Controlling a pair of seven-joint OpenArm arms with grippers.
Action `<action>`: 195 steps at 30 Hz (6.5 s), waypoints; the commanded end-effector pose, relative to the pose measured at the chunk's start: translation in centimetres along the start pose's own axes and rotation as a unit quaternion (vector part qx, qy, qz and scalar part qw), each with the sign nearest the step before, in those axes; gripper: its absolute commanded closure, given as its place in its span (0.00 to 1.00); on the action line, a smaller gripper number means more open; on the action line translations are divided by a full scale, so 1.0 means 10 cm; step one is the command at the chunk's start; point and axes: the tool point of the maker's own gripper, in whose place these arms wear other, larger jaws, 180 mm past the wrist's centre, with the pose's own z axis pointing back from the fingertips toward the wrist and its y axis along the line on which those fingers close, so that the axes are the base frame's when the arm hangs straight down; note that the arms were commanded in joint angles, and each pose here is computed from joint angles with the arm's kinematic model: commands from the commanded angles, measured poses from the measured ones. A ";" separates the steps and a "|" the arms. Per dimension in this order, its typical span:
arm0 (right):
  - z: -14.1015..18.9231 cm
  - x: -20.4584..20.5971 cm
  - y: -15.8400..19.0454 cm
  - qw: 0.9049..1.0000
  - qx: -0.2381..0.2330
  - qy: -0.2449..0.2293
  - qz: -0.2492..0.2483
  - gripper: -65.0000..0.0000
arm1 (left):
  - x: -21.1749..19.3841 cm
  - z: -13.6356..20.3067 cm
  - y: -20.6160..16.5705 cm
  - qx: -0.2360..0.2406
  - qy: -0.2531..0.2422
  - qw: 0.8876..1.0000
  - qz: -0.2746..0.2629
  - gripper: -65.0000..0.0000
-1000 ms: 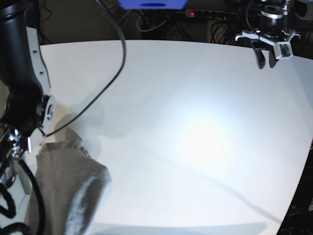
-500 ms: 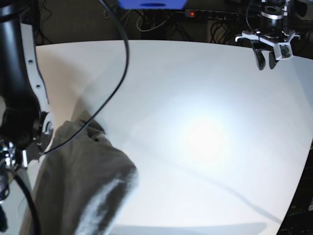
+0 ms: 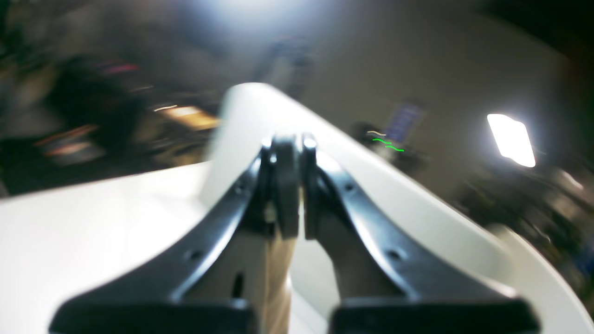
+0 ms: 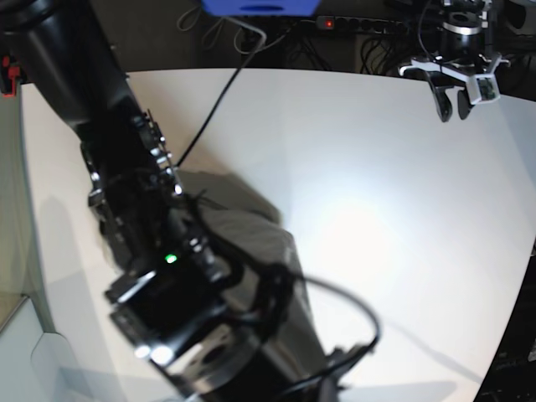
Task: Layout the t-shirt on the table in an organized manner, then fold the t-shirt properly
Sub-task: 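Lift and drag the shirt with the right gripper, spreading it out, then lower the left gripper onto the shirt's opposite end, then grasp the shirt end with the left gripper and pull it away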
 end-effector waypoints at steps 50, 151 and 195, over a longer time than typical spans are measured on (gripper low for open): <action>1.93 -2.75 0.06 0.923 -0.038 0.376 -0.067 0.33 | 0.59 -0.63 -2.15 -0.238 0.007 0.968 0.086 0.70; 1.88 -2.74 0.13 0.924 -0.035 0.372 -0.078 0.33 | -0.38 -1.21 -1.99 -0.212 0.175 0.946 0.171 0.81; 1.82 -2.70 0.28 0.927 -0.015 0.365 -0.080 0.33 | 0.22 -0.94 -1.48 -0.173 0.192 0.930 0.262 0.53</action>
